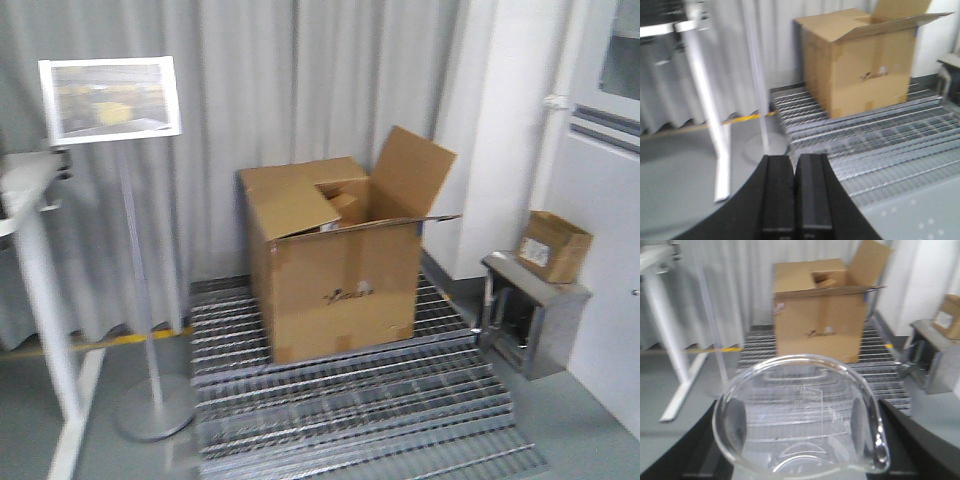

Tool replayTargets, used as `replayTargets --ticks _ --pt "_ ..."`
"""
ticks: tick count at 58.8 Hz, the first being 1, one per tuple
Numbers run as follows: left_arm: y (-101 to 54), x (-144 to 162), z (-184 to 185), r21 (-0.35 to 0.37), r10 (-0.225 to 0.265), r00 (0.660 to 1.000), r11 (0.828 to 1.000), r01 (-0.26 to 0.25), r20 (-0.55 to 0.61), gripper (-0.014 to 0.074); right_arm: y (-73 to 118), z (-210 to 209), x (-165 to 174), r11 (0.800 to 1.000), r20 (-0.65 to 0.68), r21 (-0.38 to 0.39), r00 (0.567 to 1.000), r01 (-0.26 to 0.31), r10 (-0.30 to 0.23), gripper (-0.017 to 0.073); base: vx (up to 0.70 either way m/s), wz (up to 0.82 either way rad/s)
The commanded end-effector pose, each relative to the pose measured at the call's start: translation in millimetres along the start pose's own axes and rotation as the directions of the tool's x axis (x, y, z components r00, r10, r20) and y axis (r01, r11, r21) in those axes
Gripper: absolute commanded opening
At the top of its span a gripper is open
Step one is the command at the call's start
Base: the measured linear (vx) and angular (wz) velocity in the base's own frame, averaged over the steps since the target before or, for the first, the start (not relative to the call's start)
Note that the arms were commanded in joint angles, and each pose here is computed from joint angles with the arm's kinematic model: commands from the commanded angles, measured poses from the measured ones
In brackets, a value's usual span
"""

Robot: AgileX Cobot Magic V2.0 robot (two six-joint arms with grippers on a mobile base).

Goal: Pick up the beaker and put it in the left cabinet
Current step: 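Drive the base to the open cabinet with the blue tray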

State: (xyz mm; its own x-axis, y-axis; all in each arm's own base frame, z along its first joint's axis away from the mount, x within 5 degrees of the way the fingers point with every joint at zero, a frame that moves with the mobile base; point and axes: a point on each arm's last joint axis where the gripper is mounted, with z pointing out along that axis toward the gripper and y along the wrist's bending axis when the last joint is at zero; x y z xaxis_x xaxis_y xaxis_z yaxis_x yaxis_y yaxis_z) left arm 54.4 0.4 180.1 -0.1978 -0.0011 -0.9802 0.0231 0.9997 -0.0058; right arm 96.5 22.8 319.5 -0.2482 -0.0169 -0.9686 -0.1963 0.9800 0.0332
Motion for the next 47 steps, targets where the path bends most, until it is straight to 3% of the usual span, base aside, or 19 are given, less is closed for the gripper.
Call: replayTargets --ticks 1,47 --pt "-1.3 -11.5 -2.2 0.016 -0.006 0.995 1.000 0.004 0.102 0.0004 3.2 -2.6 -14.0 0.999 0.086 -0.033 0.996 0.018 -0.015 -0.0004 0.63 -0.52" --pt "-1.4 -11.6 -2.2 0.016 -0.006 0.995 1.000 0.004 0.103 0.0004 3.2 -2.6 -14.0 0.999 0.086 -0.033 0.996 0.018 -0.015 -0.0004 0.53 -0.69"
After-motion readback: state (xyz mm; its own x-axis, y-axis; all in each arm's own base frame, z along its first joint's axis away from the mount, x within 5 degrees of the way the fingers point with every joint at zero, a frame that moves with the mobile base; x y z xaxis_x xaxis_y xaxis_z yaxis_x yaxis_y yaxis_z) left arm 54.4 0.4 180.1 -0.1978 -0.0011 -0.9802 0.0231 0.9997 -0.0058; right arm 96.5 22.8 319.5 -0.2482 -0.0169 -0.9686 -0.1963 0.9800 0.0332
